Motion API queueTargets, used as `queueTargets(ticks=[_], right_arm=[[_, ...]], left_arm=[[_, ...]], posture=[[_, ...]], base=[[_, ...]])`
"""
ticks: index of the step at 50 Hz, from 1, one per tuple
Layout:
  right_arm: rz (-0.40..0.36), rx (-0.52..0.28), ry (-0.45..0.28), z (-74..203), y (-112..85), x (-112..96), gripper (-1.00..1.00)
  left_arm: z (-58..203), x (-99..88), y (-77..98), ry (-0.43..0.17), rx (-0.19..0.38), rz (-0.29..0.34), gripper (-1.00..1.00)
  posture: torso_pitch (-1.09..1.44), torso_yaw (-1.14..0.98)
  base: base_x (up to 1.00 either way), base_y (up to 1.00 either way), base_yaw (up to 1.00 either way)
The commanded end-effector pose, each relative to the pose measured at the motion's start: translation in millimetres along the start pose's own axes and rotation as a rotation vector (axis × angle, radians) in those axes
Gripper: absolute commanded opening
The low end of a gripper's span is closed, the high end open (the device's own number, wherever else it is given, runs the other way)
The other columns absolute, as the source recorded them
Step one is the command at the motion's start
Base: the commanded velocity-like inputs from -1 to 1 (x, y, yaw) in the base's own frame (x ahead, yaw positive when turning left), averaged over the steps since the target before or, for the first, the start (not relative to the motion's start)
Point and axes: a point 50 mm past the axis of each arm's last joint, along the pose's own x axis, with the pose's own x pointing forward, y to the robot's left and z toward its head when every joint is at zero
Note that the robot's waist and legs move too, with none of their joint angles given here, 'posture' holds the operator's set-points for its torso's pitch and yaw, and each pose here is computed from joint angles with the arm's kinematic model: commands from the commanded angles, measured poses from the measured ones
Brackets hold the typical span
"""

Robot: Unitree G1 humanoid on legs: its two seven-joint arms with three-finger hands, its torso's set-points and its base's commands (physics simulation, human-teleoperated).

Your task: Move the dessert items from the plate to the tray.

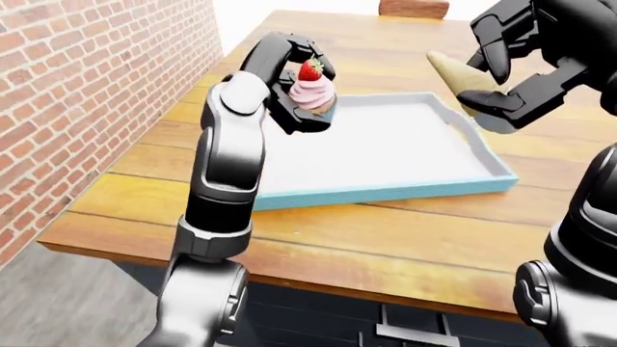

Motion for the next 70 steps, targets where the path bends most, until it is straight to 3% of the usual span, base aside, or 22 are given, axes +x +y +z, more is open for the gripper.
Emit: queueTargets(ticks=[1,11,13,18,21,22,26,30,35,40,43,48,55,62,70], right_arm=[[-0.066,-0.025,-0.034,9,-10.7,-5,-1.0],[-0.07,-0.021,-0.03,5,-11.5,-4,-1.0],[-0.068,-0.02,-0.028,4,-10.4,-4,-1.0],[-0.064,-0.019,-0.027,3,-8.0,-3,-1.0],[-0.063,-0.019,-0.027,4,-8.2,-3,-1.0],[-0.063,-0.018,-0.026,4,-8.0,-2,-1.0],[-0.063,-0.013,-0.025,3,-7.0,-3,-1.0],[-0.065,-0.012,-0.023,2,-7.0,-4,-1.0],[-0.065,-0.01,-0.02,-1,-5.6,-3,-1.0],[-0.066,-0.009,-0.021,-1,-6.2,-3,-1.0],[-0.067,-0.01,-0.022,0,-6.7,-3,-1.0],[-0.064,-0.011,-0.02,3,-6.2,-1,-1.0],[-0.038,-0.026,0.042,3,0.7,21,-1.0],[0.021,-0.052,0.134,-3,15.6,51,-1.0],[0.082,-0.101,0.225,-22,34.4,80,-1.0]], left_arm=[[18,-1.9,5.6,-0.09,0.031,0.057,-1.0],[-11,13.8,-14.4,-0.018,0.048,0.055,-0.98],[-14,15.0,-15.2,-0.012,0.051,0.057,-0.75],[-21,16.3,-17.9,0.002,0.061,0.056,-0.57],[-24,17.2,-19.1,0.006,0.066,0.053,-0.33],[-24,17.3,-19.1,0.006,0.069,0.052,-0.14],[-28,17.7,-21.0,0.012,0.073,0.05,-0.11],[-32,18.5,-24.9,0.017,0.073,0.045,0.16],[-34,18.4,-28.5,0.019,0.072,0.038,0.26],[-33,16.9,-27.8,0.017,0.072,0.038,0.52],[-29,16.0,-23.4,0.009,0.072,0.043,0.68],[-18,9.1,-8.0,-0.015,0.046,0.061,0.73],[10,-20.5,24.5,-0.077,0.012,0.08,1.0],[25,-47.2,47.2,-0.121,-0.005,0.108,1.0],[28,-61.9,57.4,-0.151,-0.015,0.119,1.0]], posture=[[0.0,0.0],[0.0,0.0],[0.0,0.0],[0.0,0.0],[0.0,0.0],[0.0,0.0],[0.0,0.0],[0.0,0.0],[0.0,0.0],[0.0,0.0],[0.0,0.0],[0.0,0.0],[0.0,0.0],[0.0,0.0],[0.0,0.0]], base=[[0.0,0.0,0.0],[0.0,0.0,0.0],[0.0,0.0,0.0],[0.0,0.0,0.0],[0.0,0.0,0.0],[0.0,0.0,0.0],[0.0,0.0,0.0],[0.0,0.0,0.0],[0.0,0.0,0.0],[0.0,0.0,0.0],[0.0,0.0,0.0],[0.0,0.0,0.0],[0.0,0.0,0.0],[0.0,0.0,0.0],[0.0,0.0,0.0]])
